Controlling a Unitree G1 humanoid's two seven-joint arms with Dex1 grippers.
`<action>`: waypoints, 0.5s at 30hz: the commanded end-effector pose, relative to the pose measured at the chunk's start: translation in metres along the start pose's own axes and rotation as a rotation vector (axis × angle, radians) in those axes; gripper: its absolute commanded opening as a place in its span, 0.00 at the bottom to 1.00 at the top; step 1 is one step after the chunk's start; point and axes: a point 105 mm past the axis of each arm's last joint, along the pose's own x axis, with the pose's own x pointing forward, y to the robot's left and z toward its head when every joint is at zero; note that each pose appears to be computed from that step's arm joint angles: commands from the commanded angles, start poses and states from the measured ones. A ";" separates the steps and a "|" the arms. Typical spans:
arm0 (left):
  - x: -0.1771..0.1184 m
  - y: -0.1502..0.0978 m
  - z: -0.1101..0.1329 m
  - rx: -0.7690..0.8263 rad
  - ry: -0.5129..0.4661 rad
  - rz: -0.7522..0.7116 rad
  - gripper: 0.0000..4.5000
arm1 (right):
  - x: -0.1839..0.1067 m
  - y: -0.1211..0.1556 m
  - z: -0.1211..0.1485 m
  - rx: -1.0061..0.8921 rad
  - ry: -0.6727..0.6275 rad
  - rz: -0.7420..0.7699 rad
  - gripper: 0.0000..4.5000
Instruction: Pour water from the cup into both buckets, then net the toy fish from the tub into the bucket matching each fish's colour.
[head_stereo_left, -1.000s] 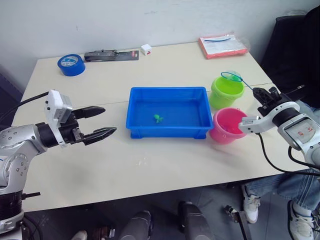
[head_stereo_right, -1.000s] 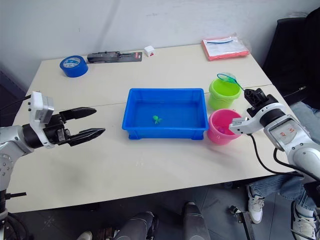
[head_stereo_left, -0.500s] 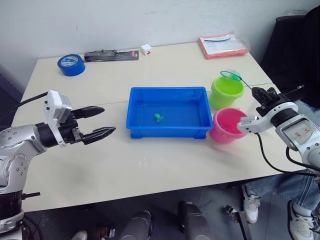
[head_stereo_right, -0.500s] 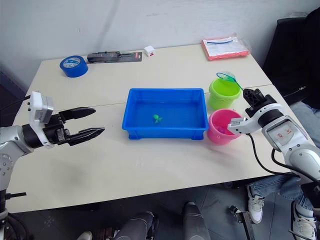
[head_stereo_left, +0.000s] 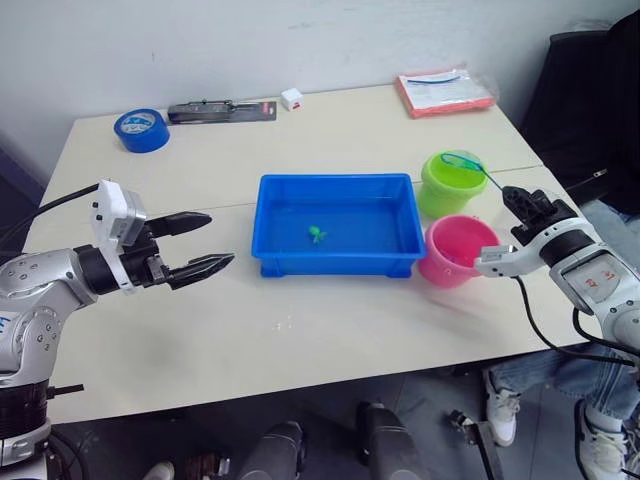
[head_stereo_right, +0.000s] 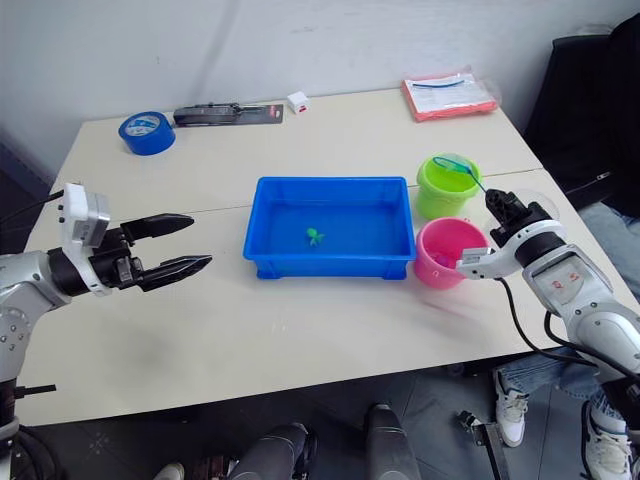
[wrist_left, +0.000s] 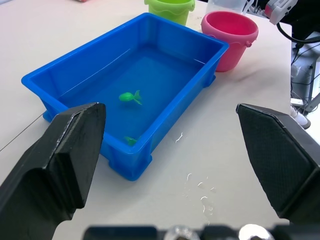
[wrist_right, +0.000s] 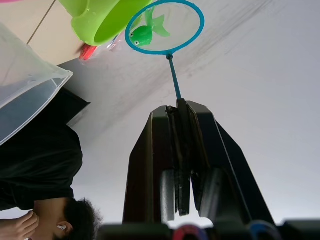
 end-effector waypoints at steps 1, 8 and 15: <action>0.001 0.001 0.010 0.043 -0.018 -0.004 1.00 | 0.000 -0.008 -0.016 0.001 0.066 -0.038 0.17; 0.002 0.000 0.009 0.042 -0.013 -0.008 1.00 | 0.002 -0.009 -0.010 0.064 0.059 -0.023 0.17; 0.001 -0.001 0.008 0.039 -0.009 -0.008 1.00 | 0.001 0.003 0.003 0.134 0.015 0.040 0.17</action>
